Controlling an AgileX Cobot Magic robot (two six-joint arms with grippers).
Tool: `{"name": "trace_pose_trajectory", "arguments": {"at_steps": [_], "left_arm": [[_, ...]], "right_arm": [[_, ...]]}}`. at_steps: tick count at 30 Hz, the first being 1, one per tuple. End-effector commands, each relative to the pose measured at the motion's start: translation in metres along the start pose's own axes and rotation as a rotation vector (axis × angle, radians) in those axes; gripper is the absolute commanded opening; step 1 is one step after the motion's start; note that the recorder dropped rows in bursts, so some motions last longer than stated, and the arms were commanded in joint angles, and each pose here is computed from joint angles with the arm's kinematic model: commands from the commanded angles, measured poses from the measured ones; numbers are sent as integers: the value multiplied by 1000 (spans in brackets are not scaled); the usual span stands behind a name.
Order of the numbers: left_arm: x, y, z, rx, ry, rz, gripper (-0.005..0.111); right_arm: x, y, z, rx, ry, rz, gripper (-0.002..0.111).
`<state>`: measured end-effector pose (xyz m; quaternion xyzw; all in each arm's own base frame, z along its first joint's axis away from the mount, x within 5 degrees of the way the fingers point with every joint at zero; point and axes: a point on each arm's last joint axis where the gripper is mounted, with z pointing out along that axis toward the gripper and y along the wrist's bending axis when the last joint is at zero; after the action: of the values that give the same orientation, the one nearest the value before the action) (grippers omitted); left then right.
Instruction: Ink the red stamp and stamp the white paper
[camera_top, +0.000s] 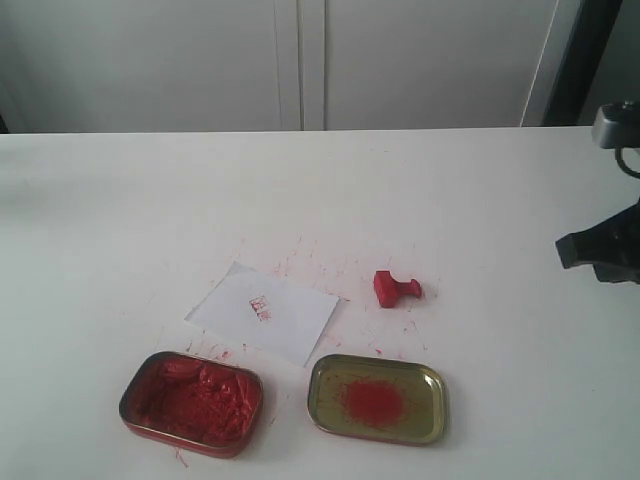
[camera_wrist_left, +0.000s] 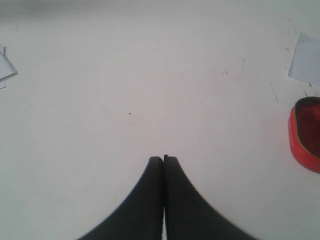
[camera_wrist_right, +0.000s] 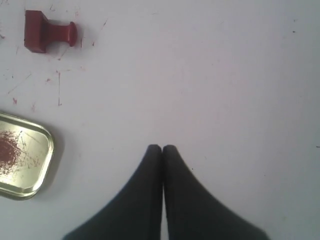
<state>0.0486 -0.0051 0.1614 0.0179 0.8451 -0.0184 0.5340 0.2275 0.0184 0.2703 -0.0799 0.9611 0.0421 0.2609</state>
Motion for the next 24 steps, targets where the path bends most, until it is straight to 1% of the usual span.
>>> {"name": "trace_pose_trajectory", "arguments": {"at_steps": [1, 13, 19, 24], "left_arm": [[2, 0, 1, 2, 4, -13, 0], [2, 0, 1, 2, 4, -13, 0], [2, 0, 1, 2, 4, -13, 0], [2, 0, 1, 2, 4, -13, 0]], "right_arm": [[10, 2, -14, 11, -34, -8, 0], [38, 8, -47, 16, -127, -17, 0], [49, 11, -65, 20, -200, 1, 0], [70, 15, -80, 27, -282, -4, 0]]}}
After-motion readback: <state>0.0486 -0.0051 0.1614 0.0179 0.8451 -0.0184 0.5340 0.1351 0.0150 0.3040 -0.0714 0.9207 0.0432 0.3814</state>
